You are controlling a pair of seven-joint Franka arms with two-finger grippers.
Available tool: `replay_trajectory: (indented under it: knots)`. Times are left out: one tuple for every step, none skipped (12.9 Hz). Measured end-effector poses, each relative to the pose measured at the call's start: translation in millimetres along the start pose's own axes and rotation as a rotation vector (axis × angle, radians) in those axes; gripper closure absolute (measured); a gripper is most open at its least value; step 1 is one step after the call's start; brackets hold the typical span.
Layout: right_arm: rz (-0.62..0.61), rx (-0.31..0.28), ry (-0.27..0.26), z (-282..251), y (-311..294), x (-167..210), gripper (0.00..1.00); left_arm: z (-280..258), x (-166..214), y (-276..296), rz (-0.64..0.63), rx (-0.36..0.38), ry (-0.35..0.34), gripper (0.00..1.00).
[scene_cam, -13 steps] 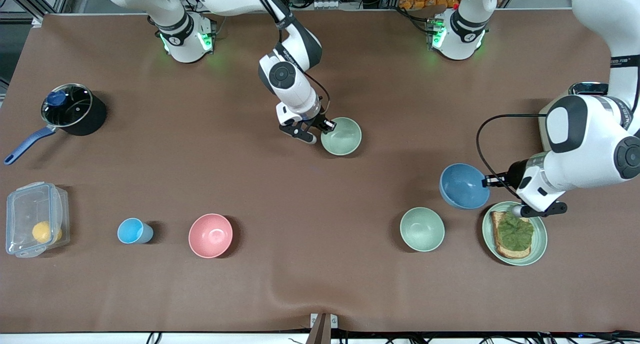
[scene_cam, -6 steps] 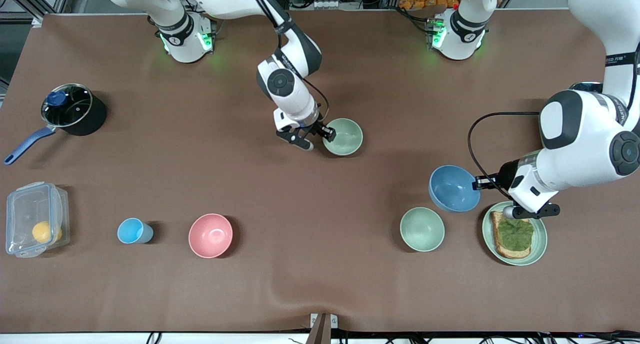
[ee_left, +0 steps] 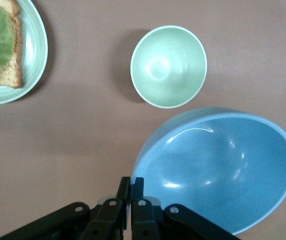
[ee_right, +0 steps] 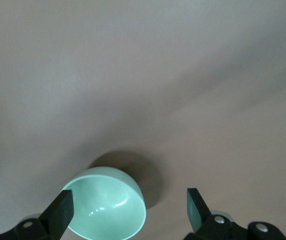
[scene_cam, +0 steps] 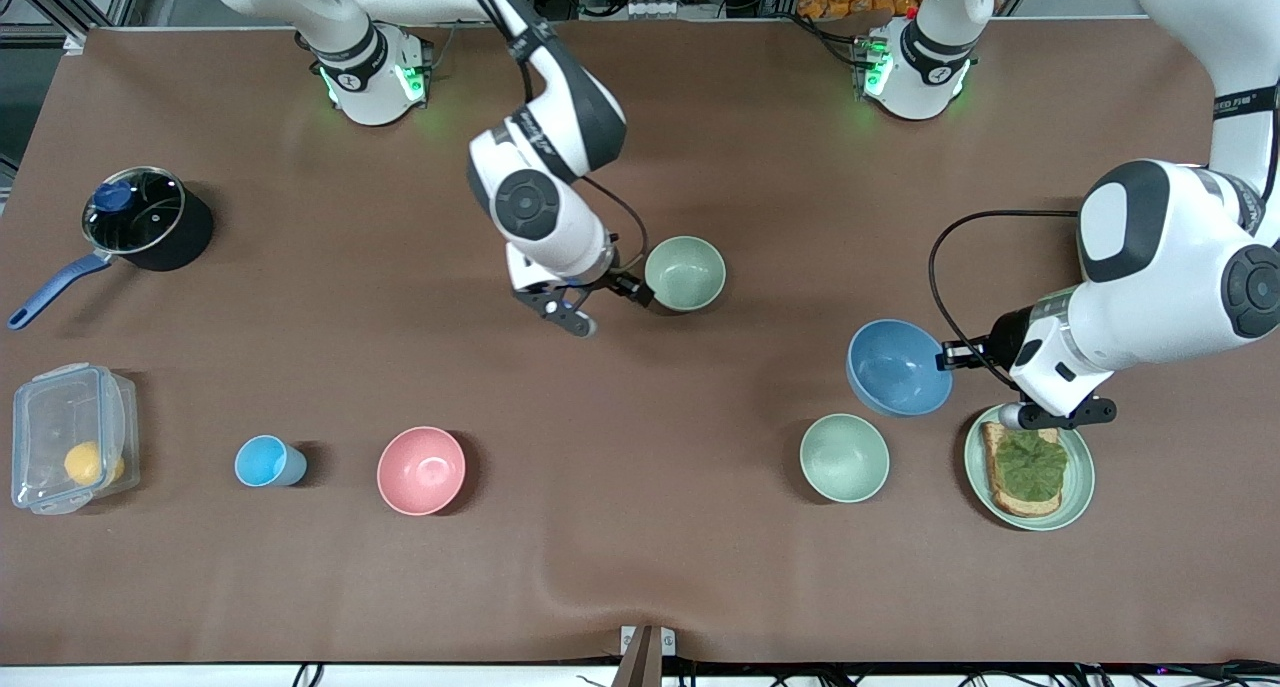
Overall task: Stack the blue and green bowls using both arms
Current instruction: 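Release the green bowl with the right gripper while the left carries the blue bowl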
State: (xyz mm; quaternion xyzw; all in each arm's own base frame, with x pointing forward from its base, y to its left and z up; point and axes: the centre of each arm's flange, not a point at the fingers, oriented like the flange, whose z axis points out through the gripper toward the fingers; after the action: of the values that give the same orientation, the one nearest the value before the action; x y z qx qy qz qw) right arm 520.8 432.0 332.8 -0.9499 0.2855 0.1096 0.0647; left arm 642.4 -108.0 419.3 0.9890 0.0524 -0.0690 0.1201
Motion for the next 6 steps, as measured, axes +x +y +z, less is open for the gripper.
replay_trajectory:
  knots:
    - [-0.009,-0.016,-0.001,-14,9,16,0.00,-2,-3,8,-0.015,-0.001,-0.006,0.96]
    - [-0.008,-0.034,-0.006,-25,20,34,0.00,-2,-7,17,-0.031,-0.003,-0.011,0.96]
    - [0.026,-0.031,-0.027,-33,31,53,0.00,0,-12,29,-0.045,-0.006,-0.020,0.96]
    - [0.077,-0.001,-0.081,-36,39,69,0.00,3,-18,43,-0.060,-0.006,-0.037,0.96]
    - [0.122,0.027,-0.136,-29,44,79,0.00,9,-25,56,-0.072,-0.003,-0.055,0.96]
    - [0.162,0.047,-0.169,-11,43,84,0.00,16,-31,70,-0.074,0.008,-0.068,0.96]
